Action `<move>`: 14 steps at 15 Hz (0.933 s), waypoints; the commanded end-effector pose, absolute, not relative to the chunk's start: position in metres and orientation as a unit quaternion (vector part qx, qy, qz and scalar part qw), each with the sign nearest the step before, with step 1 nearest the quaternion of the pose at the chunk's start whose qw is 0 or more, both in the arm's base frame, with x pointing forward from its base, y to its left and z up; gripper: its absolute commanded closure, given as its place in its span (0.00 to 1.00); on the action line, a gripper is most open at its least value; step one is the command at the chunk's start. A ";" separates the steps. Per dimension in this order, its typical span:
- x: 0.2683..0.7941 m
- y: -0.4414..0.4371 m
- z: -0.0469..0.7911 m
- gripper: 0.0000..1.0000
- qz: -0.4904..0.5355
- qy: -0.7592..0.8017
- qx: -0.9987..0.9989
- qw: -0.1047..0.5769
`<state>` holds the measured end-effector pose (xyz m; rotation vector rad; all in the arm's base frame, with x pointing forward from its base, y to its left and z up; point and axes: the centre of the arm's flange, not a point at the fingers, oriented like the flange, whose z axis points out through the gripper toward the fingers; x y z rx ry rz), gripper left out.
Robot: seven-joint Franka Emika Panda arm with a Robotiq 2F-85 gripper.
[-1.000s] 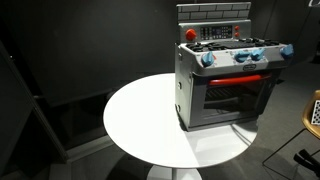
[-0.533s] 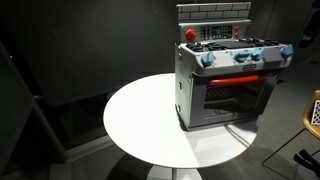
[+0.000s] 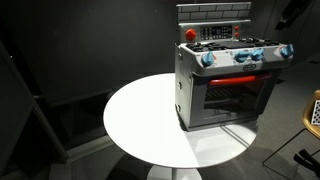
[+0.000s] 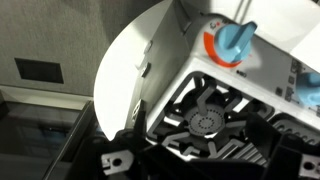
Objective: Press the orange button on the stove
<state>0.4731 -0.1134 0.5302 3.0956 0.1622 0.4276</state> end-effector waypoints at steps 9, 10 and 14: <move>0.563 -0.113 0.521 0.00 0.259 0.010 0.964 0.065; 0.568 -0.113 0.520 0.00 0.265 0.007 0.962 0.068; 0.583 -0.113 0.516 0.00 0.277 -0.002 0.958 0.076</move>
